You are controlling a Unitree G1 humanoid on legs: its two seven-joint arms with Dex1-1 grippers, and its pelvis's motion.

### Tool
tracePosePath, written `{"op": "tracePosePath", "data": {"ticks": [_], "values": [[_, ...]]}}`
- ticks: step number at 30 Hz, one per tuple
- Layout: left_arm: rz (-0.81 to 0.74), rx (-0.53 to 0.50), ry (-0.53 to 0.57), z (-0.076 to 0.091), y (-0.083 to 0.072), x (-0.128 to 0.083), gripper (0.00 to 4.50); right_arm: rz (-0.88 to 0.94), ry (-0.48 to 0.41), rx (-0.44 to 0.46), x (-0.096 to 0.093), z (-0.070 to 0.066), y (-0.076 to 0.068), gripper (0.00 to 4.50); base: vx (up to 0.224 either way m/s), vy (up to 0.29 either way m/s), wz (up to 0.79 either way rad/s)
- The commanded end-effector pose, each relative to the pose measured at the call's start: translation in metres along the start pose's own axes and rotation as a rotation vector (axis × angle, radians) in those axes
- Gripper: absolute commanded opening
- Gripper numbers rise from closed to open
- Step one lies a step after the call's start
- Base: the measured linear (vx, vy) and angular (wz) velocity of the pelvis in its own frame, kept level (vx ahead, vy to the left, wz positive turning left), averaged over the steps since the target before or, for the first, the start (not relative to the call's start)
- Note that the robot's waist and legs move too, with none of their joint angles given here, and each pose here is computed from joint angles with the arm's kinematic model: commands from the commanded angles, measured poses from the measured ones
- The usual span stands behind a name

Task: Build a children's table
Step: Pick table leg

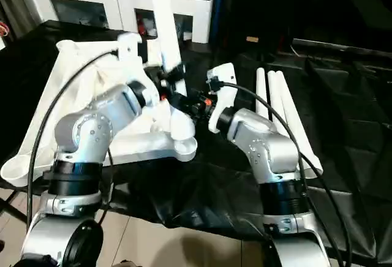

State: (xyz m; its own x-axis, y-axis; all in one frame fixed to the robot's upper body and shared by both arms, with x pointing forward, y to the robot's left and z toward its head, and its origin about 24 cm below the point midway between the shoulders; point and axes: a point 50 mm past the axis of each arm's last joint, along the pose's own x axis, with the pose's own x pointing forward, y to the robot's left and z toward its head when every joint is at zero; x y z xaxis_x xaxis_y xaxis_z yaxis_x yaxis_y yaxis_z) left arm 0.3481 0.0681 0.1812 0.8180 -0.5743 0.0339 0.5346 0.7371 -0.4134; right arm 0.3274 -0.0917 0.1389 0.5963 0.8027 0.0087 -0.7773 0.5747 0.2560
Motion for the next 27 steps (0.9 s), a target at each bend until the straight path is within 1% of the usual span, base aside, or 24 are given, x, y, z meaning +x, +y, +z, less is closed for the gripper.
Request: {"op": "tracePosePath", "data": {"ticks": [1,2,3,5,7,8,9,10,11,12,13,14,15,17,18,19,21,23,25,27], "values": [[-0.077,0.003,-0.013,0.004,-0.005,-0.001,2.00,0.068,-0.013,-0.038,0.002,0.008,0.009,2.19,0.000,0.000,0.00],[-0.116,0.009,-0.009,0.003,-0.007,-0.002,1.99,0.083,-0.006,-0.032,0.001,0.007,0.009,2.40,0.000,0.000,0.00],[-0.148,0.011,-0.002,0.002,-0.009,-0.004,1.99,0.091,0.000,-0.029,0.000,0.007,0.009,2.40,0.000,0.000,0.00],[-0.194,0.008,0.010,0.001,-0.011,-0.006,1.94,0.106,0.011,-0.019,-0.002,0.005,0.009,2.71,0.000,0.000,0.00],[-0.252,0.007,0.028,0.000,-0.012,-0.009,1.93,0.140,0.030,-0.012,-0.006,0.003,0.009,2.80,0.000,0.000,0.00],[-0.351,0.009,0.062,-0.003,-0.015,-0.015,1.93,0.207,0.058,0.001,-0.013,0.000,0.010,2.92,0.000,0.000,0.00],[-0.391,0.012,0.076,-0.003,-0.016,-0.018,1.93,0.234,0.069,0.007,-0.016,-0.001,0.011,3.02,0.000,0.000,0.00],[-0.430,0.014,0.086,-0.004,-0.016,-0.020,1.93,0.261,0.080,0.014,-0.019,-0.001,0.011,3.02,0.000,0.000,0.00],[-0.477,0.016,0.095,-0.004,-0.018,-0.023,1.93,0.288,0.095,0.019,-0.021,-0.002,0.012,3.23,0.000,0.000,0.00],[-0.505,0.018,0.100,-0.003,-0.018,-0.024,1.93,0.303,0.105,0.022,-0.023,-0.002,0.012,3.29,0.000,0.000,0.00],[-0.548,0.019,0.110,-0.003,-0.020,-0.026,1.93,0.333,0.126,0.027,-0.025,-0.003,0.013,3.29,0.000,0.000,0.00],[-0.635,0.025,0.130,-0.003,-0.022,-0.031,1.93,0.388,0.163,0.040,-0.029,-0.005,0.014,3.42,0.000,0.000,0.00],[-0.635,0.025,0.130,-0.003,-0.022,-0.031,1.93,0.388,0.163,0.040,-0.029,-0.005,0.014,3.55,0.000,0.000,0.00],[-0.722,0.037,0.147,-0.004,-0.026,-0.036,1.93,0.438,0.188,0.051,-0.033,-0.006,0.016,3.70,0.000,0.000,0.00],[-0.722,0.037,0.147,-0.004,-0.026,-0.036,1.93,0.438,0.188,0.051,-0.033,-0.006,0.016,3.70,0.000,0.000,0.00],[-0.804,0.020,0.150,-0.003,-0.030,-0.041,1.93,0.503,0.208,0.070,-0.039,-0.004,0.019,3.71,0.000,0.000,0.00],[-0.886,-0.001,0.140,0.001,-0.035,-0.046,1.93,0.539,0.230,0.075,-0.042,-0.005,0.020,3.71,0.000,0.000,0.00],[-0.936,-0.026,0.120,0.004,-0.040,-0.048,1.93,0.554,0.247,0.075,-0.043,-0.005,0.020,3.46,0.000,0.000,0.00],[-0.952,-0.037,0.109,0.005,-0.041,-0.048,1.93,0.562,0.253,0.080,-0.043,-0.006,0.021,3.35,0.000,0.000,0.00],[-0.962,-0.042,0.100,0.006,-0.041,-0.049,1.93,0.569,0.255,0.089,-0.043,-0.007,0.022,3.12,0.000,0.000,0.00]]}}
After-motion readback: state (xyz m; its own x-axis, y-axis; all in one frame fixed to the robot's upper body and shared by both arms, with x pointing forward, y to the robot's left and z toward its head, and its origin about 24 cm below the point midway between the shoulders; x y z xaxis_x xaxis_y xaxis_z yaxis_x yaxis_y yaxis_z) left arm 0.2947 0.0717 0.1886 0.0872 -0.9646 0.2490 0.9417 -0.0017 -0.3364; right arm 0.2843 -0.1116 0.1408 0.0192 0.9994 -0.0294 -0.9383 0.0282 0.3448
